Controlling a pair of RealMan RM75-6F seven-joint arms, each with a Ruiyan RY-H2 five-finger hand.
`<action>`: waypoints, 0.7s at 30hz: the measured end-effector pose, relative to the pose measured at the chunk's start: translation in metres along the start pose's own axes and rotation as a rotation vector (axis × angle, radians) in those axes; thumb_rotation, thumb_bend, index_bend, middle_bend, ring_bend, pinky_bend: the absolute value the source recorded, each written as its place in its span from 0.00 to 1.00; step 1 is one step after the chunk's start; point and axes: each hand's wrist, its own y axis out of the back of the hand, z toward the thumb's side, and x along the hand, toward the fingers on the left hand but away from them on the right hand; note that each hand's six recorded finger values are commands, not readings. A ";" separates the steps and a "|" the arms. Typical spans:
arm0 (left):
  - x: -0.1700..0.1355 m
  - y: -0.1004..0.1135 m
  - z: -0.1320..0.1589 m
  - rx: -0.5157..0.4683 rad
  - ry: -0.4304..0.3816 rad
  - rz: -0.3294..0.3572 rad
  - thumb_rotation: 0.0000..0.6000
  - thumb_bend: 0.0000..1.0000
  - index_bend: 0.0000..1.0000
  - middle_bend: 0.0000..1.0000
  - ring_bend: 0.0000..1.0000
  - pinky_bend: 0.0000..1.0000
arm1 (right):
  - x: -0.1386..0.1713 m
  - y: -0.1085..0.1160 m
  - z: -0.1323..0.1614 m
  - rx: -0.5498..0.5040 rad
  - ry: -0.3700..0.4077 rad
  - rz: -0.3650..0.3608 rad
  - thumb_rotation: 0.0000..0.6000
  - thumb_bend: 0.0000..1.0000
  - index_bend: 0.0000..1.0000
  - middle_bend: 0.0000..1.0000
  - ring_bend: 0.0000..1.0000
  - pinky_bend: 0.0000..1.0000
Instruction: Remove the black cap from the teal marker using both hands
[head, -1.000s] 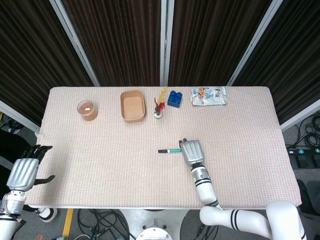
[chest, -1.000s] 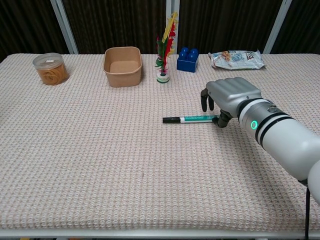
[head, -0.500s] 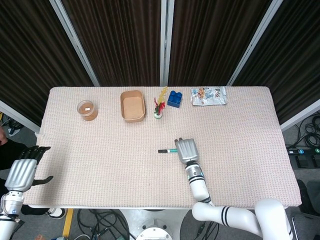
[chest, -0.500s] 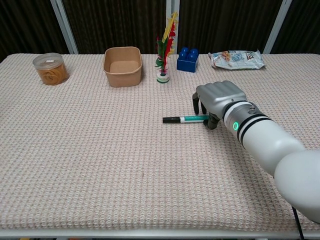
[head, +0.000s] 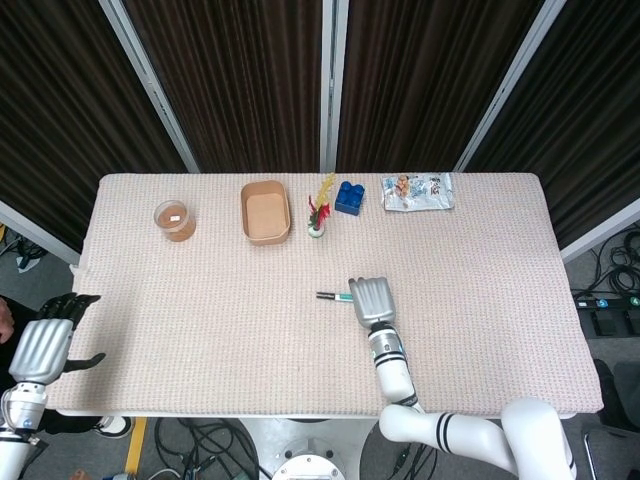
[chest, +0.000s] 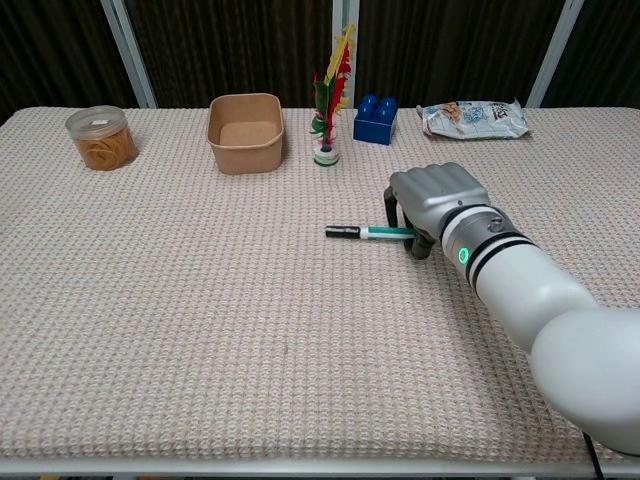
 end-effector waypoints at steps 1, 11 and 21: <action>0.000 -0.001 0.000 0.000 -0.001 -0.002 1.00 0.03 0.18 0.18 0.11 0.14 | 0.000 0.000 0.000 0.002 -0.002 0.001 1.00 0.33 0.52 0.54 0.82 0.90; 0.002 -0.001 0.000 -0.006 -0.001 -0.013 1.00 0.03 0.18 0.18 0.11 0.15 | 0.003 0.006 -0.005 0.001 -0.015 -0.029 1.00 0.34 0.62 0.61 0.82 0.90; 0.024 0.016 0.031 0.008 -0.063 0.020 1.00 0.03 0.18 0.18 0.15 0.27 | 0.015 0.044 -0.001 -0.038 -0.030 -0.145 1.00 0.36 0.63 0.62 0.82 0.90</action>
